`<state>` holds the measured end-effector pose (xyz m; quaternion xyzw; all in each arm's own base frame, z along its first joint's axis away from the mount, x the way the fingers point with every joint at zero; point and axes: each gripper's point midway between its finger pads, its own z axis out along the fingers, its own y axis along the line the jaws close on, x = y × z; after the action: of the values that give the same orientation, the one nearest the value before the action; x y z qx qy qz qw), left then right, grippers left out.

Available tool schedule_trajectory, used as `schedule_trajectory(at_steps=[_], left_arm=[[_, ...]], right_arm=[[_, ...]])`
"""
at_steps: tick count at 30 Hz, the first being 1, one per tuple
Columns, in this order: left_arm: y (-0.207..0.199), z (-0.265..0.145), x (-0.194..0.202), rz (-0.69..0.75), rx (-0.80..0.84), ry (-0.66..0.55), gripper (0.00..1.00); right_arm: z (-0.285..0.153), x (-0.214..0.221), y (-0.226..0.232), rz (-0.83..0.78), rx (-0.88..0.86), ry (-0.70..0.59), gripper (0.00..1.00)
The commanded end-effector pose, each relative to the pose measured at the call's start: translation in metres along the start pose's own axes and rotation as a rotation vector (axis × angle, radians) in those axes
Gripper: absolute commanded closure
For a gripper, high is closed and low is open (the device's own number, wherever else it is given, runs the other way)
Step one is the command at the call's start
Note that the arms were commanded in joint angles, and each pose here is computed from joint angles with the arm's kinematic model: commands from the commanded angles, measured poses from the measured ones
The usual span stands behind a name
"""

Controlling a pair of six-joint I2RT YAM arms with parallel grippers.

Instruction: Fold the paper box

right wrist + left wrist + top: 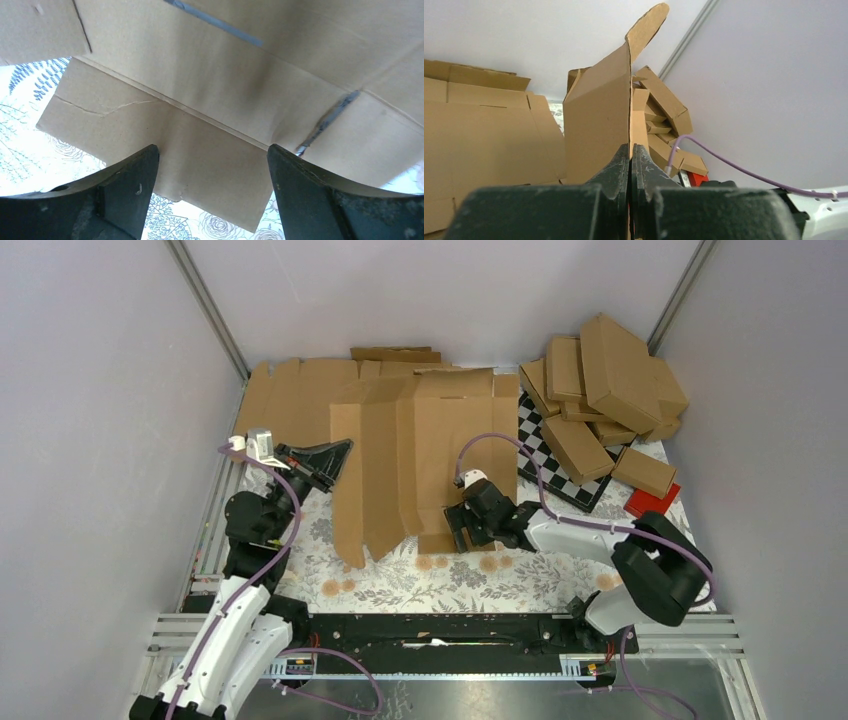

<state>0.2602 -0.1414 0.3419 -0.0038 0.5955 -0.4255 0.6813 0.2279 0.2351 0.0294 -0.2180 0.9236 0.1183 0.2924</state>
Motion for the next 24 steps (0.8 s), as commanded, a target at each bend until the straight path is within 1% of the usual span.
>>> schedule_trajectory(at_steps=[1, 2, 4, 5, 10, 11, 14, 16, 20, 24], left_arm=[[-0.033, -0.002, -0.006, 0.006, 0.181, -0.037, 1.00], [-0.036, -0.003, -0.004, 0.012, 0.200, -0.032, 1.00], [-0.042, -0.005, -0.001, 0.034, 0.231, -0.015, 1.00], [-0.044, -0.006, 0.001, 0.049, 0.242, -0.007, 1.00], [-0.053, -0.017, 0.010, 0.111, 0.301, 0.038, 1.00], [-0.055, -0.020, 0.013, 0.112, 0.316, 0.041, 1.00], [-0.058, -0.030, 0.022, 0.090, 0.354, 0.042, 1.00], [-0.056, -0.036, 0.034, 0.044, 0.367, 0.043, 1.00], [-0.061, -0.044, 0.047, -0.023, 0.403, 0.040, 1.00], [-0.045, -0.033, 0.070, 0.000, 0.291, 0.124, 1.00]], right_arm=[[0.007, 0.006, 0.015, 0.060, -0.044, 0.052, 0.17], [0.010, 0.007, 0.015, 0.064, -0.044, 0.056, 0.19], [0.016, 0.011, 0.011, 0.080, -0.011, 0.070, 0.28], [0.018, 0.011, 0.008, 0.089, 0.011, 0.073, 0.30], [0.030, 0.006, -0.021, 0.153, 0.152, 0.075, 0.49], [0.032, 0.003, -0.027, 0.165, 0.175, 0.069, 0.51], [0.040, -0.007, -0.038, 0.180, 0.226, 0.057, 0.56], [0.045, -0.016, -0.042, 0.187, 0.246, 0.043, 0.59], [0.052, -0.037, -0.047, 0.218, 0.250, -0.006, 0.60], [0.056, -0.050, -0.054, 0.255, 0.240, -0.038, 0.60]])
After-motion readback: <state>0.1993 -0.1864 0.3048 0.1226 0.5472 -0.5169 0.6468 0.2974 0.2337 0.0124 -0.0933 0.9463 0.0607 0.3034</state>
